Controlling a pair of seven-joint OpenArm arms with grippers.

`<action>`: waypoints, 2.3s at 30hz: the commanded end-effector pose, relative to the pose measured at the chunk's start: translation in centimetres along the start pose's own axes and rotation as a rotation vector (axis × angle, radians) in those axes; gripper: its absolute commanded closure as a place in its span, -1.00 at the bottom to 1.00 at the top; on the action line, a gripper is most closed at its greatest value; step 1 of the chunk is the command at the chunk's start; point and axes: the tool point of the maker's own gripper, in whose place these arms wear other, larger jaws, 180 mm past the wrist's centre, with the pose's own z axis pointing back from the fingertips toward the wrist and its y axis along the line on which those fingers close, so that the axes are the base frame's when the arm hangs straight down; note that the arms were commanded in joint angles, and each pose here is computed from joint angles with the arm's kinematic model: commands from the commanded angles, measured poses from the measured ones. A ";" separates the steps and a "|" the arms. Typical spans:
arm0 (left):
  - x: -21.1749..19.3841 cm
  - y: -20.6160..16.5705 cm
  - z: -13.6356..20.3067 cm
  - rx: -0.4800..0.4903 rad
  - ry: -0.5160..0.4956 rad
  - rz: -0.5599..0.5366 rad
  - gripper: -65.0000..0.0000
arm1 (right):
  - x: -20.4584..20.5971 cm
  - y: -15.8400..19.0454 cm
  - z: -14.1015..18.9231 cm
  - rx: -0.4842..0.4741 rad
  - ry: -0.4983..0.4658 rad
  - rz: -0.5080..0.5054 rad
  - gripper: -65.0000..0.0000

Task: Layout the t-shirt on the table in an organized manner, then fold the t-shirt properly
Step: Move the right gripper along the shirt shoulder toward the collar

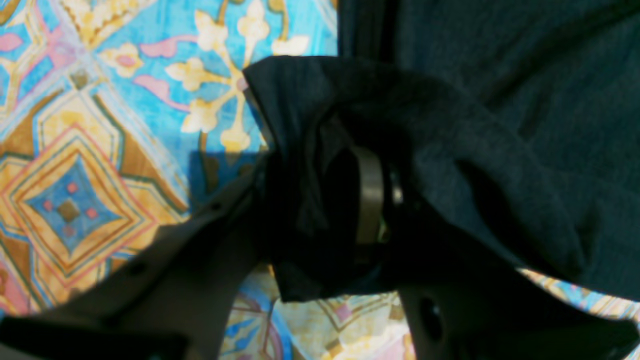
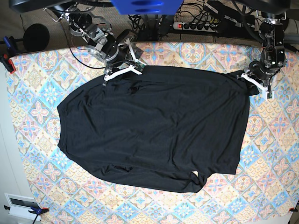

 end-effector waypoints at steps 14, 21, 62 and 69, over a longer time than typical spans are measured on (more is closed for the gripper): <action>0.0 0.4 0.3 0.010 0.017 -0.007 0.36 | 0.6 -0.1 1.2 0.076 -0.041 0.139 1.00; 1.0 -0.5 0.9 -0.009 -0.018 -0.027 0.36 | 0.9 -3.4 2.0 -0.013 -0.054 0.106 1.00; 0.8 -0.8 1.5 -0.011 -0.026 -0.049 0.36 | 0.1 -12.9 -1.2 -0.120 -0.023 0.039 0.79; 1.2 -1.1 1.8 -0.021 -0.031 -0.058 0.36 | -0.3 -14.6 -0.7 -0.211 0.011 0.064 0.31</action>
